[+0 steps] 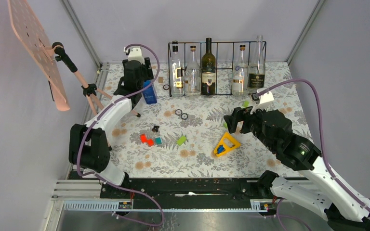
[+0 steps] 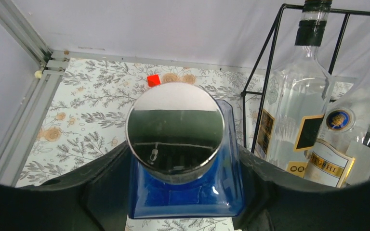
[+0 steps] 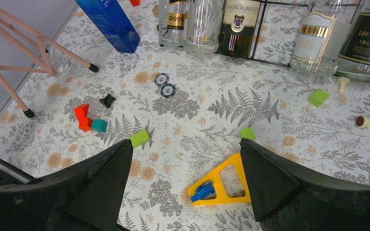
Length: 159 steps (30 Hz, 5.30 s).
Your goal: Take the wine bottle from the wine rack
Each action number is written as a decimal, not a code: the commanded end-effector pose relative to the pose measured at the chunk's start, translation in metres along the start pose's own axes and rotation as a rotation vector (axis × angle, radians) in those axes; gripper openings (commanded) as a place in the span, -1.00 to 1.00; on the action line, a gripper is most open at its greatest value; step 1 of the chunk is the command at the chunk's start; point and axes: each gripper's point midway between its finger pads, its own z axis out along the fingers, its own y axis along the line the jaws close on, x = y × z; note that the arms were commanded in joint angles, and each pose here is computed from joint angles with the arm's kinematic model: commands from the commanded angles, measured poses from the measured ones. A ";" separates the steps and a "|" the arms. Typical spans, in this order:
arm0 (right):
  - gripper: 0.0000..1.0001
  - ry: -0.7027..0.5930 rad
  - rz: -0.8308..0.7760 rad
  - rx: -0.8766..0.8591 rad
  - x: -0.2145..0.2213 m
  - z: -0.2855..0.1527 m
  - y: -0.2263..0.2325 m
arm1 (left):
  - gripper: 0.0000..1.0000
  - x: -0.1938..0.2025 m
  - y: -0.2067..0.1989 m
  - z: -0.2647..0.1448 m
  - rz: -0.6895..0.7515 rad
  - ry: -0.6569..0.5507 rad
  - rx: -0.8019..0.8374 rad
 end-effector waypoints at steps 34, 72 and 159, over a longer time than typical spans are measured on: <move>0.80 0.062 -0.009 0.038 0.030 0.006 -0.010 | -0.99 -0.099 -0.030 0.047 -0.017 -0.197 0.028; 0.85 0.099 -0.034 0.055 0.049 0.010 -0.016 | 0.74 -0.051 -0.082 0.054 -0.049 -0.083 0.189; 0.30 0.072 0.080 0.513 -0.093 0.350 -0.288 | 0.94 0.046 -0.039 -0.175 -0.052 0.134 0.344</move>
